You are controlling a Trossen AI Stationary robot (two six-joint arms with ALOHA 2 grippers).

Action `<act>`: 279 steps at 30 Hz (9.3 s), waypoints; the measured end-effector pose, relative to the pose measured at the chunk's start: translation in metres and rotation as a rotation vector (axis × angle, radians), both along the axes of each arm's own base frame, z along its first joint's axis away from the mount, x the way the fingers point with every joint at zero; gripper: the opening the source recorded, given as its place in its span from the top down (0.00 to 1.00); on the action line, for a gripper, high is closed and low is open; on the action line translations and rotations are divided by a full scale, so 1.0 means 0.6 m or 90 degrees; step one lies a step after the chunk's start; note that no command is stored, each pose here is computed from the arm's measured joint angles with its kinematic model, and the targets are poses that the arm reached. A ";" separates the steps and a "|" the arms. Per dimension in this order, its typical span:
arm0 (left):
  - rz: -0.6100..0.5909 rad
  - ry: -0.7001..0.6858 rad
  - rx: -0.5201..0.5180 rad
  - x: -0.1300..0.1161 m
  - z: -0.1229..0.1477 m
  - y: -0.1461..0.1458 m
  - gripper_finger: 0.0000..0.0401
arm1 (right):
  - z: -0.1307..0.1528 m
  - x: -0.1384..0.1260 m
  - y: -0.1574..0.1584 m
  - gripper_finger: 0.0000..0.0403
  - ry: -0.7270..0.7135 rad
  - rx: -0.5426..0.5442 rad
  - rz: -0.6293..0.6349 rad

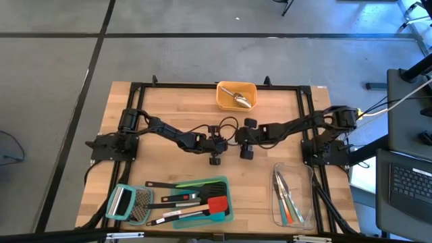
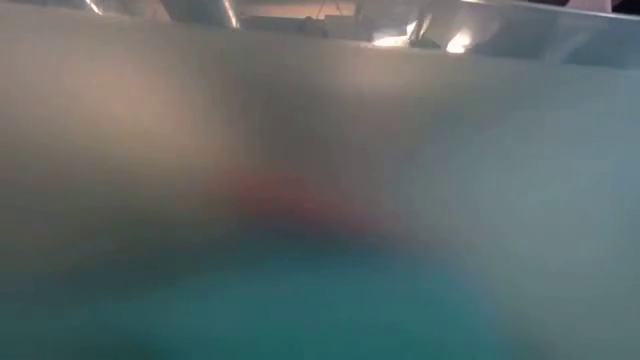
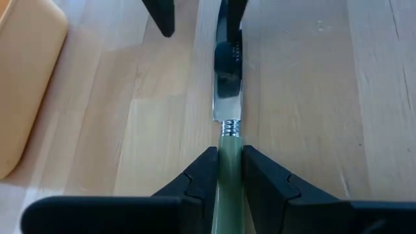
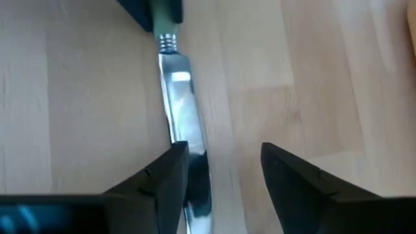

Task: Pick & Place Kitchen Items
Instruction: Put the green table knife into the transparent bin

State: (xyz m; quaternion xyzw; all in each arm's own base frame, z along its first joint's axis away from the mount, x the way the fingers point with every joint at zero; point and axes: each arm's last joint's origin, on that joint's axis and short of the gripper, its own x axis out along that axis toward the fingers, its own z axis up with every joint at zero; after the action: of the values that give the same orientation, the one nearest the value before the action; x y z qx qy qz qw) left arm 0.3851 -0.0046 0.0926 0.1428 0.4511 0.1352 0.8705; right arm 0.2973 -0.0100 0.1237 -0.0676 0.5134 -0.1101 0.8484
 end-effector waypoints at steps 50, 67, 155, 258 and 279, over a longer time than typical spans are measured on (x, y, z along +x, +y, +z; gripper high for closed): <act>-0.032 -0.005 -0.084 -0.004 0.022 0.008 0.84 | -0.045 -0.045 -0.012 0.67 -0.055 0.109 0.020; -0.046 -0.012 -0.096 -0.006 0.033 0.021 0.84 | -0.047 -0.040 -0.006 0.85 -0.078 0.185 -0.002; -0.215 -0.948 -0.219 -0.166 0.305 -0.068 0.93 | 0.263 -0.055 0.119 0.45 -0.747 0.144 0.185; 0.080 -0.681 0.229 -0.216 0.370 -0.196 0.26 | 0.292 -0.127 0.131 0.93 -0.300 0.420 -0.312; 0.054 -0.675 0.253 -0.235 0.382 -0.212 0.26 | 0.264 -0.237 0.339 0.93 -0.015 0.623 -0.655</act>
State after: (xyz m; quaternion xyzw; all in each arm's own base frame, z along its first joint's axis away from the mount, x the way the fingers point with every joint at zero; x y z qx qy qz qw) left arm 0.2440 -0.1320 0.3219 0.1981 -0.0767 0.3057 0.9281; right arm 0.1552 0.1932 0.2820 0.5736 0.4613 -0.2538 0.6275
